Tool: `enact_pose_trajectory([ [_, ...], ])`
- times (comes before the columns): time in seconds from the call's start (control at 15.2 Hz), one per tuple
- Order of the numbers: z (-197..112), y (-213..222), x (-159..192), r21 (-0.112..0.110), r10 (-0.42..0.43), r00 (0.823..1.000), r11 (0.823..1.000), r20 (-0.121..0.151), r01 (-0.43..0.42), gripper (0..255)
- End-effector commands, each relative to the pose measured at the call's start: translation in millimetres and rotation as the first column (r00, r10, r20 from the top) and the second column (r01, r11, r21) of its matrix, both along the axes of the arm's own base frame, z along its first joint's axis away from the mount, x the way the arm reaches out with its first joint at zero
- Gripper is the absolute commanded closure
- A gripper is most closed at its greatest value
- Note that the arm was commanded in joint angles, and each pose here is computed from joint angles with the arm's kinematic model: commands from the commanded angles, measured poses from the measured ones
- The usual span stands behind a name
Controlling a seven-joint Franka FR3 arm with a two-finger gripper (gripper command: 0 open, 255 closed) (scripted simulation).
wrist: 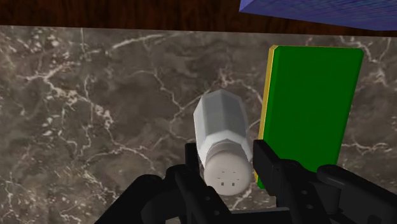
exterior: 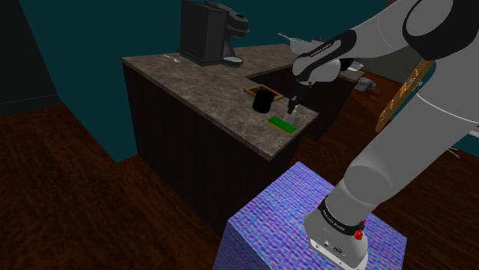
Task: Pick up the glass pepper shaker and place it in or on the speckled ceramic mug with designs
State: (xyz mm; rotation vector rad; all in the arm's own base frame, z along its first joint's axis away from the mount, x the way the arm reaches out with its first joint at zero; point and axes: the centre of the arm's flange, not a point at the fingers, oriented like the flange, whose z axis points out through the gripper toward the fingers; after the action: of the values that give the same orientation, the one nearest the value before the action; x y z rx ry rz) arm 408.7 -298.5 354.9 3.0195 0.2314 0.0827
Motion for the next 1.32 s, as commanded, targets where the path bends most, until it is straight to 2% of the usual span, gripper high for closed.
enact_pose_trajectory([
  [0.0,-0.3,-0.2,-0.2,0.000,0.000,1.000,1.000,0.000,0.000,255],
  [0.13,-0.4,-0.3,-0.3,0.000,0.000,1.000,1.000,0.000,0.000,255],
  [1.25,89.4,-0.3,-0.3,0.000,0.000,1.000,1.000,0.000,0.000,255],
])
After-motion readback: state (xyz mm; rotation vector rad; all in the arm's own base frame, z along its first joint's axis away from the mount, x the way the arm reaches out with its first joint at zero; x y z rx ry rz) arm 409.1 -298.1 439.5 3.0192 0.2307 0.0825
